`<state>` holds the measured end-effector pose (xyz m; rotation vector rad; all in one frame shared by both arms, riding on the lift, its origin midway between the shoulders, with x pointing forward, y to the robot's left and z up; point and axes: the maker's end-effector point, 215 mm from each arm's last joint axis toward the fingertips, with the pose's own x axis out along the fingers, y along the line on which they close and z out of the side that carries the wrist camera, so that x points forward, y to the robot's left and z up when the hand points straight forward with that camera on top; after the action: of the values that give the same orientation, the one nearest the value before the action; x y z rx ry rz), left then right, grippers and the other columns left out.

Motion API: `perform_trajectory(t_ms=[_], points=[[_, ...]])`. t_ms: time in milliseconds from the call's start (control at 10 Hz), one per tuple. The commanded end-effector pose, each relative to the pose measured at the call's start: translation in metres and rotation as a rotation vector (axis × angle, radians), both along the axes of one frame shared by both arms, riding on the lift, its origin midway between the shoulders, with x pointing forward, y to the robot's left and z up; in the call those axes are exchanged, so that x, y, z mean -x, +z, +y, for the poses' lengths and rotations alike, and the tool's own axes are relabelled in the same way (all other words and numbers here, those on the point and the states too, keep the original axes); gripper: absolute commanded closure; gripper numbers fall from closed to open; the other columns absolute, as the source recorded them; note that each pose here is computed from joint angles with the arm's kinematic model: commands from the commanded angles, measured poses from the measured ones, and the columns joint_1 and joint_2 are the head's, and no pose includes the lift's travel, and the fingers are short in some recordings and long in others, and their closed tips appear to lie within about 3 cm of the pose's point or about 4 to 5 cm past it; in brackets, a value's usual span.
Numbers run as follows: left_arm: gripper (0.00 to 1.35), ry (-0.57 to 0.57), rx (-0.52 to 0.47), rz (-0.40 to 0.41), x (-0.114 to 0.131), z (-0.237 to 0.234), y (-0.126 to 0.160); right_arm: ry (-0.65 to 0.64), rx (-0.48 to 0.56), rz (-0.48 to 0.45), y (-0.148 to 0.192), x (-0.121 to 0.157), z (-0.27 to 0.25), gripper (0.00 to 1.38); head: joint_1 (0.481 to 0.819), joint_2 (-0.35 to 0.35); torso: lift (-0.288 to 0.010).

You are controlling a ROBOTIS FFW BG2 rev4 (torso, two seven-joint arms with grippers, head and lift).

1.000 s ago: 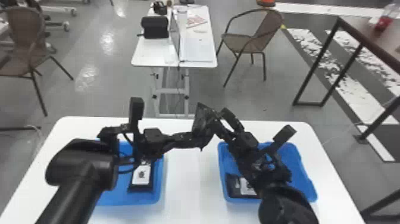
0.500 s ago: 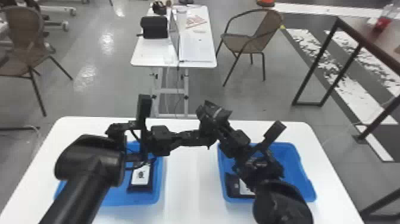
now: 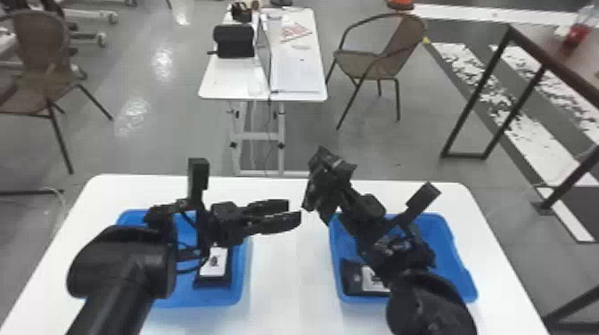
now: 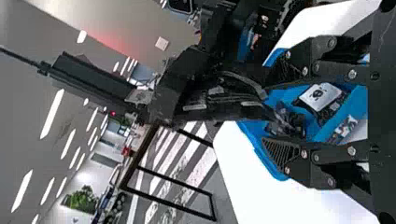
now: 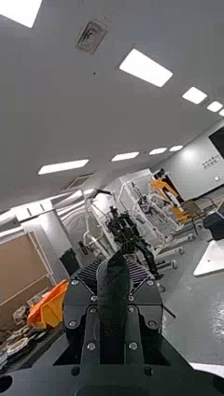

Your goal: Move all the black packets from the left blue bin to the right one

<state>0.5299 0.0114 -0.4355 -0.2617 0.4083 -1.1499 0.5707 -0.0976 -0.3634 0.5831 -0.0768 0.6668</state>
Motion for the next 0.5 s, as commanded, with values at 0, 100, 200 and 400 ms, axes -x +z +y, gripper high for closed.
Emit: perform_trajectory(t_ms=[0,100,200,400], points=[[0.08,0.115,-0.004,-0.002,0.001,0.045,-0.007,-0.061,0.020,0.027,-0.016,-0.005,-0.033,1.28,0.695,-0.087,0.000],[0.05,0.218,-0.013,0.001,0.002,0.080,-0.012,-0.101,0.038,0.065,-0.036,-0.004,-0.059,1.28,0.695,-0.080,0.000],[0.00,0.322,-0.008,0.012,0.004,0.112,-0.013,-0.136,0.064,0.113,-0.061,0.000,-0.084,1.28,0.695,-0.070,0.000],[0.10,0.406,0.006,0.030,0.015,0.160,-0.019,-0.182,0.132,0.216,-0.109,0.005,-0.122,1.28,0.695,-0.058,0.000]])
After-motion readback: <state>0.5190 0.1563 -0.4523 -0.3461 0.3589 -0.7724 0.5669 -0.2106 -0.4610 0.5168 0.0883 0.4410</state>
